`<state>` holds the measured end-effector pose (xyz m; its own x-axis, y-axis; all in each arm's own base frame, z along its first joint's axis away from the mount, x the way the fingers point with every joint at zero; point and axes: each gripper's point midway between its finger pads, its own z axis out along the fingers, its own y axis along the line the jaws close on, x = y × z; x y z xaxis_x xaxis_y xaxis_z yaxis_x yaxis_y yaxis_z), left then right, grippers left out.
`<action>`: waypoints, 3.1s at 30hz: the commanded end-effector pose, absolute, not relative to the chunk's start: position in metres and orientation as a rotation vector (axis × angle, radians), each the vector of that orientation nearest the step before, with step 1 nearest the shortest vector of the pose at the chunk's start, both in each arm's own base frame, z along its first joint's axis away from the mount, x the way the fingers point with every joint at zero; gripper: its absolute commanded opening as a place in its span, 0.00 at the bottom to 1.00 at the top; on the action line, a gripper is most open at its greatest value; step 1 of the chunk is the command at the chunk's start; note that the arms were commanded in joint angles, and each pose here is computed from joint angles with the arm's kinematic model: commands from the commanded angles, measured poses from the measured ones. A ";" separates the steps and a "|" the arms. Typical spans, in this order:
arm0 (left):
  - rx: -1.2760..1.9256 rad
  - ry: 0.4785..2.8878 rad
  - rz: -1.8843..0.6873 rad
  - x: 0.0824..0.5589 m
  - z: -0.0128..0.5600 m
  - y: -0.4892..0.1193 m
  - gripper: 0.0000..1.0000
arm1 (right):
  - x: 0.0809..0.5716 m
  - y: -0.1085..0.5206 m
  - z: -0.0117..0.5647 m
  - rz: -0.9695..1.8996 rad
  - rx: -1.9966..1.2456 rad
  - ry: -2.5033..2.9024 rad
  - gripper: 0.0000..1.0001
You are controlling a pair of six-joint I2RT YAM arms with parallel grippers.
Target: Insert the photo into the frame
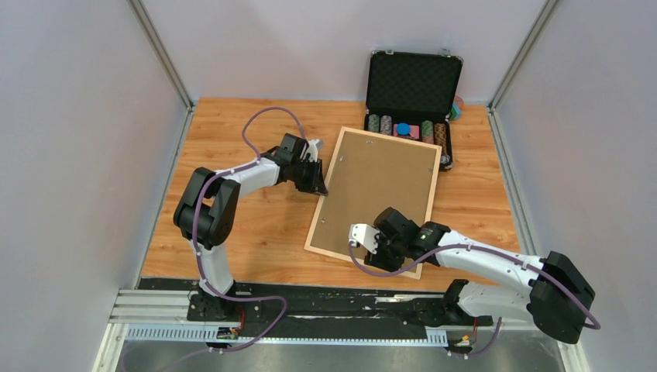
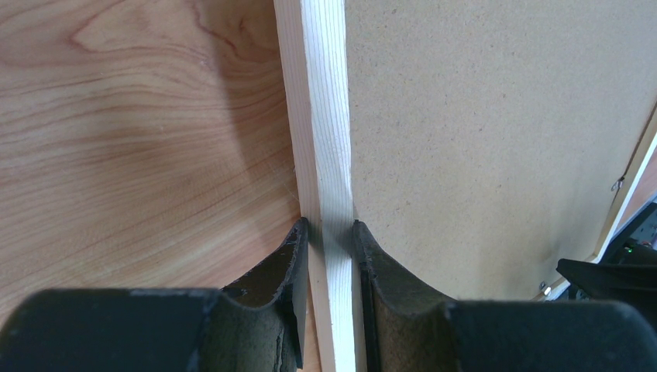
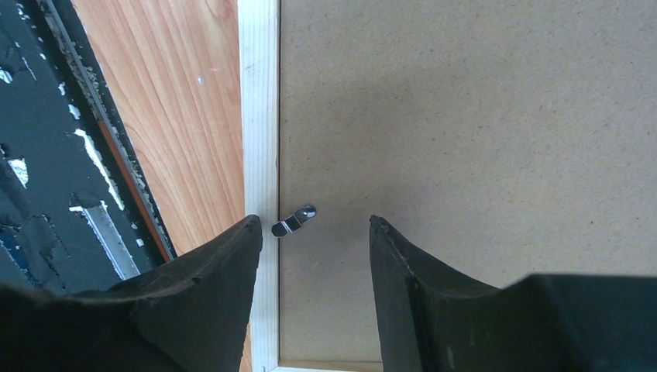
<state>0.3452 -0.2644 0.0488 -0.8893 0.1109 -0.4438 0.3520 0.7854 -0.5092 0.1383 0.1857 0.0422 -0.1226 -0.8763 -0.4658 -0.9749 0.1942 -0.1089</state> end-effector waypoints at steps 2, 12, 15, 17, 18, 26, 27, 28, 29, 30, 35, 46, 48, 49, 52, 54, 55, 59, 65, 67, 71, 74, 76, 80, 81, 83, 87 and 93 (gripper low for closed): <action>0.374 2.540 -0.806 0.361 0.050 -0.264 0.00 | 0.146 0.189 0.042 0.281 -1.714 2.020 0.52; 0.378 2.537 -0.808 0.360 0.051 -0.264 0.00 | 0.155 0.185 0.038 0.208 -1.684 2.033 0.50; 0.378 2.537 -0.808 0.360 0.051 -0.264 0.00 | 0.157 0.184 0.038 0.189 -1.678 2.035 0.50; 0.380 2.536 -0.808 0.360 0.051 -0.264 0.00 | 0.158 0.183 0.037 0.182 -1.675 2.039 0.50; 0.380 2.536 -0.807 0.360 0.051 -0.264 0.00 | 0.158 0.182 0.037 0.176 -1.674 2.040 0.50; 0.383 2.538 -0.815 0.359 0.051 -0.265 0.00 | 0.164 0.176 0.033 0.115 -1.666 2.060 0.49; 0.383 2.538 -0.815 0.359 0.051 -0.265 0.00 | 0.165 0.175 0.033 0.108 -1.663 2.060 0.49; 0.384 2.539 -0.814 0.359 0.051 -0.265 0.00 | 0.165 0.175 0.033 0.104 -1.661 2.061 0.49; 0.384 2.539 -0.814 0.359 0.051 -0.265 0.00 | 0.166 0.174 0.033 0.098 -1.659 2.062 0.49; 0.384 2.539 -0.814 0.359 0.050 -0.265 0.00 | 0.167 0.173 0.033 0.092 -1.656 2.063 0.49; 0.387 2.541 -0.815 0.358 0.050 -0.265 0.00 | 0.169 0.168 0.031 0.059 -1.654 2.071 0.49; 0.397 2.534 -0.802 0.360 0.050 -0.264 0.00 | 0.173 0.162 0.028 0.021 -1.671 2.070 0.49; 0.400 2.535 -0.798 0.360 0.049 -0.263 0.00 | 0.173 0.161 0.027 0.016 -1.673 2.069 0.49; 0.403 2.535 -0.798 0.360 0.049 -0.263 0.00 | 0.174 0.161 0.028 0.010 -1.672 2.066 0.49; 0.406 2.533 -0.793 0.360 0.049 -0.263 0.00 | 0.177 0.158 0.028 -0.004 -1.670 2.064 0.49; 0.407 2.534 -0.792 0.360 0.048 -0.263 0.00 | 0.179 0.158 0.029 -0.006 -1.661 2.065 0.49; 0.409 2.534 -0.792 0.360 0.048 -0.263 0.00 | 0.181 0.157 0.030 -0.010 -1.658 2.065 0.49; 0.410 2.537 -0.787 0.360 0.047 -0.262 0.00 | 0.184 0.155 0.031 -0.020 -1.651 2.062 0.49; 0.414 2.540 -0.783 0.360 0.045 -0.262 0.00 | 0.188 0.154 0.034 -0.029 -1.645 2.056 0.49; 0.416 2.542 -0.784 0.359 0.044 -0.262 0.00 | 0.189 0.153 0.034 -0.029 -1.644 2.057 0.49; 0.415 2.543 -0.782 0.360 0.044 -0.261 0.00 | 0.190 0.153 0.037 -0.030 -1.633 2.049 0.49; 0.414 2.546 -0.782 0.360 0.044 -0.261 0.00 | 0.195 0.156 0.046 -0.014 -1.594 2.041 0.49; 0.415 2.546 -0.783 0.359 0.043 -0.262 0.00 | 0.198 0.159 0.054 0.010 -1.558 2.038 0.49; 0.414 2.545 -0.786 0.359 0.044 -0.262 0.00 | 0.210 0.163 0.074 0.059 -1.455 2.037 0.50; 0.414 2.544 -0.788 0.359 0.045 -0.262 0.00 | 0.215 0.164 0.080 0.074 -1.415 2.042 0.50; 0.417 2.540 -0.794 0.359 0.046 -0.263 0.00 | 0.230 0.160 0.094 0.083 -1.307 2.066 0.51; 0.425 2.530 -0.809 0.359 0.050 -0.264 0.00 | 0.268 0.149 0.126 0.114 -1.039 2.091 0.54; 0.433 2.526 -0.842 0.356 0.055 -0.268 0.00 | 0.320 0.114 0.170 0.106 -0.655 2.103 0.57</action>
<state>0.3557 -0.2616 0.0488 -0.8679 0.1168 -0.4829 0.3743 0.7929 -0.4808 0.2829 0.1198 0.1251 -0.4468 -0.5944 -0.6686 -0.6295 0.7399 -0.2371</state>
